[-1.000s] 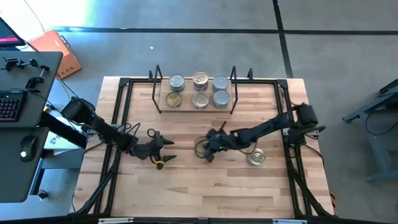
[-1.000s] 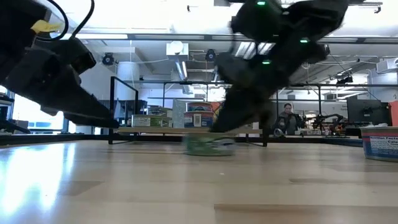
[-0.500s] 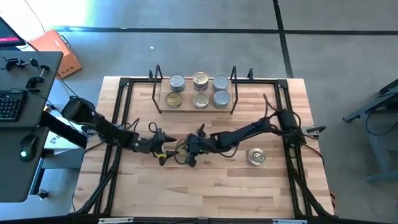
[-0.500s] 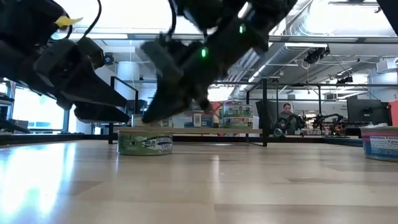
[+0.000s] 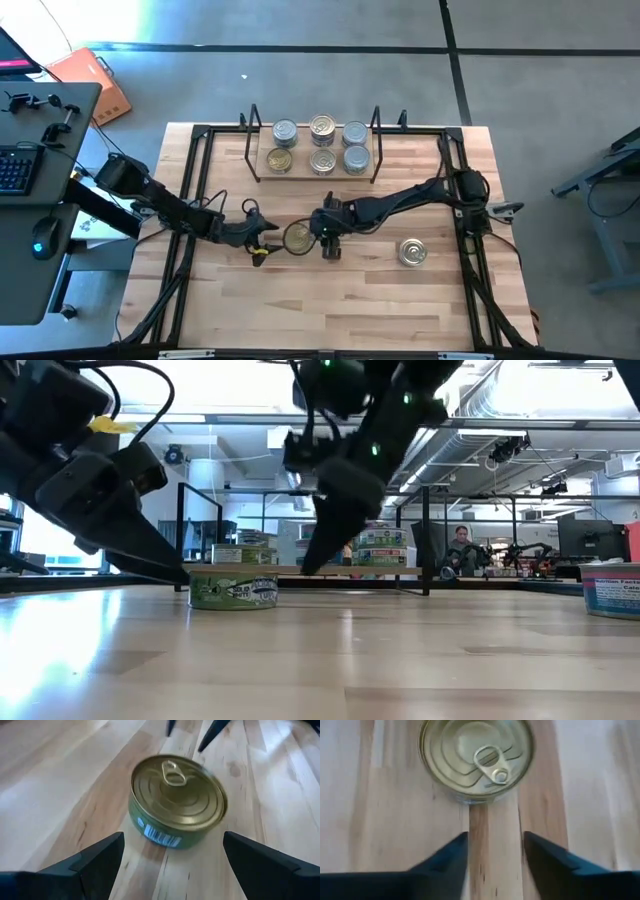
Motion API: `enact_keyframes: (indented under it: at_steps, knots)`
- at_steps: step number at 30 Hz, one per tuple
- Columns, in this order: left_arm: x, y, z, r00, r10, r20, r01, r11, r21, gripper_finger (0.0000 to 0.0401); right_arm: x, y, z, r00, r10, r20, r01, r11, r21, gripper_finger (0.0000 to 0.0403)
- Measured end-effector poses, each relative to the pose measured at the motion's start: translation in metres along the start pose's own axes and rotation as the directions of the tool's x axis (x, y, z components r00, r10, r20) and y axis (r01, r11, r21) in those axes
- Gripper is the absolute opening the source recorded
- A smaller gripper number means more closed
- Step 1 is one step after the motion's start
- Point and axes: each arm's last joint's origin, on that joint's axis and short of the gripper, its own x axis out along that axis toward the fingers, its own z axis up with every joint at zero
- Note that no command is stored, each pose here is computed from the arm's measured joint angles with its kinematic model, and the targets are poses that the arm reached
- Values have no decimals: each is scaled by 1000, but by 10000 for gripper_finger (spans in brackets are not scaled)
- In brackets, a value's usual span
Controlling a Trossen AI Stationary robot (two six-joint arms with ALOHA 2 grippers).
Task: Stack canned seafood by type on shelf
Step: Stack the green tuna can on top of the green tuna can on the shelf
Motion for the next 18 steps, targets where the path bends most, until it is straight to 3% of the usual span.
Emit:
enact_keyframes:
  at_steps: [5, 9, 18]
  knots:
    - [0, 1, -1, 1000, 10, -9, -10, 1000, -14, 335, 25, 0, -5, 998, 10, 58, -2, 990, -140, 306]
    - [0, 1, -1, 999, 33, 3, -33, 999, -4, 335, 41, -3, 2, 984, 56, 168, -42, 995, -88, 382]
    - [2, 5, -1, 999, 39, -10, -39, 998, 43, 333, 69, -5, 8, 935, 117, 336, -95, 992, -82, 389]
